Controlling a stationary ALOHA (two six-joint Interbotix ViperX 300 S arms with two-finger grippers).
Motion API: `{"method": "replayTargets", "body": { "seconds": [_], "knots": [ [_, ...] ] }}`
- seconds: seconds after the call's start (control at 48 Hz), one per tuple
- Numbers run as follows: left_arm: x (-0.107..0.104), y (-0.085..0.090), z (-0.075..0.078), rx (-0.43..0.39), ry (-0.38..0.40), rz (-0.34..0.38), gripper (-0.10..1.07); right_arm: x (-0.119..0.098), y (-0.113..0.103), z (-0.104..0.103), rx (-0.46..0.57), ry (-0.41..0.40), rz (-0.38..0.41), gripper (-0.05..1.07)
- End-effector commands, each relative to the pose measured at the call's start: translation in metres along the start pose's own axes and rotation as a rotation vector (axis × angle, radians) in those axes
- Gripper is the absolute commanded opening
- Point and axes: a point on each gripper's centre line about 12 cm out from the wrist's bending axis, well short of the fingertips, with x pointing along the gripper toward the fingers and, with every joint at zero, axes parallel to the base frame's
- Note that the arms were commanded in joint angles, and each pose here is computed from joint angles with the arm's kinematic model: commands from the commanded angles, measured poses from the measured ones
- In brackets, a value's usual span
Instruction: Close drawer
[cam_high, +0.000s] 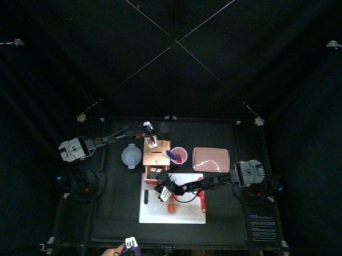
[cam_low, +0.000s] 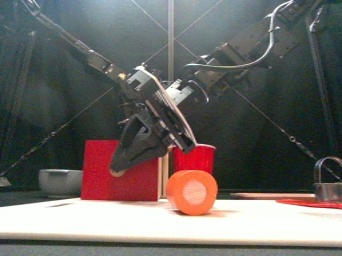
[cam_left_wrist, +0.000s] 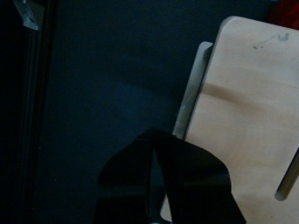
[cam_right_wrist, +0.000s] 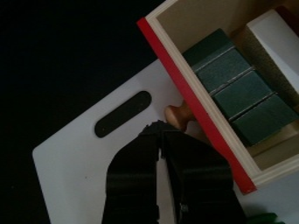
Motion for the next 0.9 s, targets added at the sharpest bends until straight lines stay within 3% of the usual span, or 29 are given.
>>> {"method": "replayTargets", "body": {
  "seconds": [0.0, 0.25, 0.583, 0.875],
  "knots": [
    [-0.004, -0.001, 0.001, 0.002, -0.008, 0.002, 0.51, -0.014, -0.006, 0.031, -0.016, -0.074, -0.007, 0.08],
    [-0.002, -0.001, 0.0, 0.003, -0.009, 0.001, 0.51, -0.009, -0.015, 0.049, -0.085, -0.09, -0.041, 0.08],
    [-0.001, -0.001, 0.0, 0.002, -0.014, 0.003, 0.51, -0.012, -0.038, 0.067, -0.159, -0.078, -0.237, 0.08],
    [0.0, 0.0, 0.0, 0.003, -0.02, 0.007, 0.51, 0.004, -0.026, 0.078, -0.218, -0.045, -0.223, 0.08]
  ]
}}
